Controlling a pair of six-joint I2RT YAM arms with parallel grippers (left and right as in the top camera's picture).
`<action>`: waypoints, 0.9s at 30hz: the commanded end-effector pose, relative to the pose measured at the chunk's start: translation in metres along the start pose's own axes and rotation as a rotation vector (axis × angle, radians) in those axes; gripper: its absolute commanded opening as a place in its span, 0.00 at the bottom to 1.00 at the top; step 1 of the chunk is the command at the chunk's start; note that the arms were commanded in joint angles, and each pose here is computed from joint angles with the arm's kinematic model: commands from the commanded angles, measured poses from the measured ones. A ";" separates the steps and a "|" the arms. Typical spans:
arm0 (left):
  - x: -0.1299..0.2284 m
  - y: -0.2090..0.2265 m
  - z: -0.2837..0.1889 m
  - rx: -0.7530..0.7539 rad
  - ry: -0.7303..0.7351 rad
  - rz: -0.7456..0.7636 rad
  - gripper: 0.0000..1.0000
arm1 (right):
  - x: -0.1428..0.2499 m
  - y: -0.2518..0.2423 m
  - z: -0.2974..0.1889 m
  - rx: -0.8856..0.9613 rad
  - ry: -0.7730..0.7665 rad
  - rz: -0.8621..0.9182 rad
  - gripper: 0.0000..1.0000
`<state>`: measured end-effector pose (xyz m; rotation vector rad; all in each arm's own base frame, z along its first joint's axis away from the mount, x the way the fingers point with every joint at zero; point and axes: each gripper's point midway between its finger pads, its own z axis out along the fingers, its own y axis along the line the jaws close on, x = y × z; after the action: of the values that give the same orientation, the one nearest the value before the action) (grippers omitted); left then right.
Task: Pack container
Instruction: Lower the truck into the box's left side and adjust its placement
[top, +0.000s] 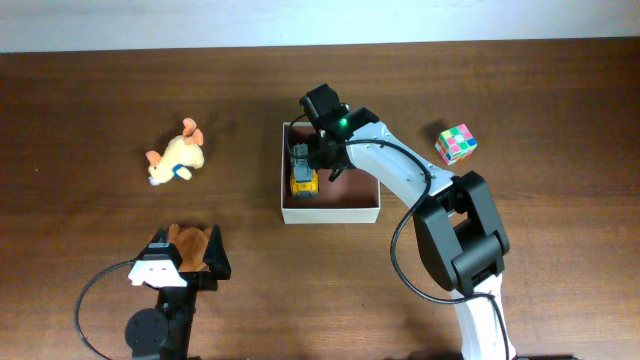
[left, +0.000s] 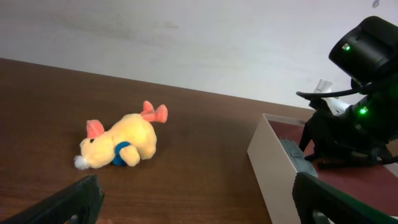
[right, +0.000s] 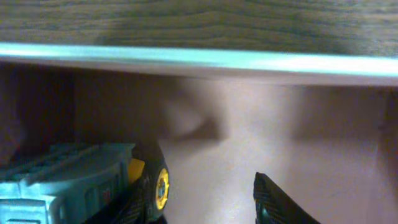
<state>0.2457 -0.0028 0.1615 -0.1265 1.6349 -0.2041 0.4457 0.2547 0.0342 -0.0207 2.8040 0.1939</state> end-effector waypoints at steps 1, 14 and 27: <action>0.002 -0.002 0.000 0.014 0.001 0.016 0.99 | 0.002 0.007 0.002 -0.053 0.017 -0.038 0.48; 0.002 -0.002 0.000 0.014 0.001 0.016 0.99 | 0.018 -0.027 -0.007 0.016 0.143 -0.005 0.50; 0.002 -0.002 0.000 0.014 0.001 0.016 0.99 | 0.044 -0.007 -0.039 -0.056 0.290 -0.094 0.53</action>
<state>0.2457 -0.0028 0.1615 -0.1265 1.6349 -0.2041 0.3951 0.2194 0.0445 -0.1065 3.0975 0.1627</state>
